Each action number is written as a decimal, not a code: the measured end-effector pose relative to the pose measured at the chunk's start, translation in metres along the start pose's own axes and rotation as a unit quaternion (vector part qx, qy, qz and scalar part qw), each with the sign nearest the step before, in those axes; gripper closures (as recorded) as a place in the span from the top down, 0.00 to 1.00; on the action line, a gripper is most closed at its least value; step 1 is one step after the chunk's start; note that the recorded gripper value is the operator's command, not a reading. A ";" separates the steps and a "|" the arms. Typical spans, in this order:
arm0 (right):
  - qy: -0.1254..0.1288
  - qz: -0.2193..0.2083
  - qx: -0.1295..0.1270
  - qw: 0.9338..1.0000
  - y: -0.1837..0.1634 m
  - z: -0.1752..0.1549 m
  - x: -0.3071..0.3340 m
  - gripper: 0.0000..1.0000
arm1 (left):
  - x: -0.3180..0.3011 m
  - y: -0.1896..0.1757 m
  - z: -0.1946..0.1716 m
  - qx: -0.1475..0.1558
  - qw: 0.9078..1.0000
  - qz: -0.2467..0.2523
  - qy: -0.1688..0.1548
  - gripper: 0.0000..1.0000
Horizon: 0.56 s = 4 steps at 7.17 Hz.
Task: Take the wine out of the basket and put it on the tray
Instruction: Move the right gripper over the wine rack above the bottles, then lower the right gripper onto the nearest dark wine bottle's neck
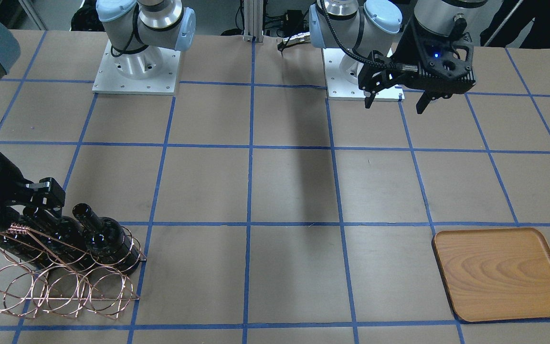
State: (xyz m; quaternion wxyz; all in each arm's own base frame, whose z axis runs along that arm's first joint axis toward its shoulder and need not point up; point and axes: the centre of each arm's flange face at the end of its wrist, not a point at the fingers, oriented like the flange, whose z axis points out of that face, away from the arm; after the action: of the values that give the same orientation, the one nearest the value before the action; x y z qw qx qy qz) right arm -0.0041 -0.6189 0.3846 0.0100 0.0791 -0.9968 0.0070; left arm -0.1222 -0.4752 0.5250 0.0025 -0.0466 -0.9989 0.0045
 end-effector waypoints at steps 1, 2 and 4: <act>-0.001 0.002 -0.002 1.000 0.001 0.002 0.000 0.63 | 0.000 0.000 0.000 0.000 1.000 0.000 0.000 1.00; -0.001 0.003 -0.002 1.000 0.001 0.002 -0.001 0.56 | 0.000 0.000 0.000 -0.001 1.000 -0.001 0.000 1.00; -0.001 0.001 -0.003 1.000 0.002 0.002 -0.004 0.54 | 0.000 0.000 0.000 -0.001 1.000 0.000 -0.001 1.00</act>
State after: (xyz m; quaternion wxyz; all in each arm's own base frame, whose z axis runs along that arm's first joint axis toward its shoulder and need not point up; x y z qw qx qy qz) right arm -0.0009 -0.6167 0.3829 0.0093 0.0778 -0.9969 0.0042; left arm -0.1221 -0.4753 0.5246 0.0019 -0.0464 -0.9989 0.0037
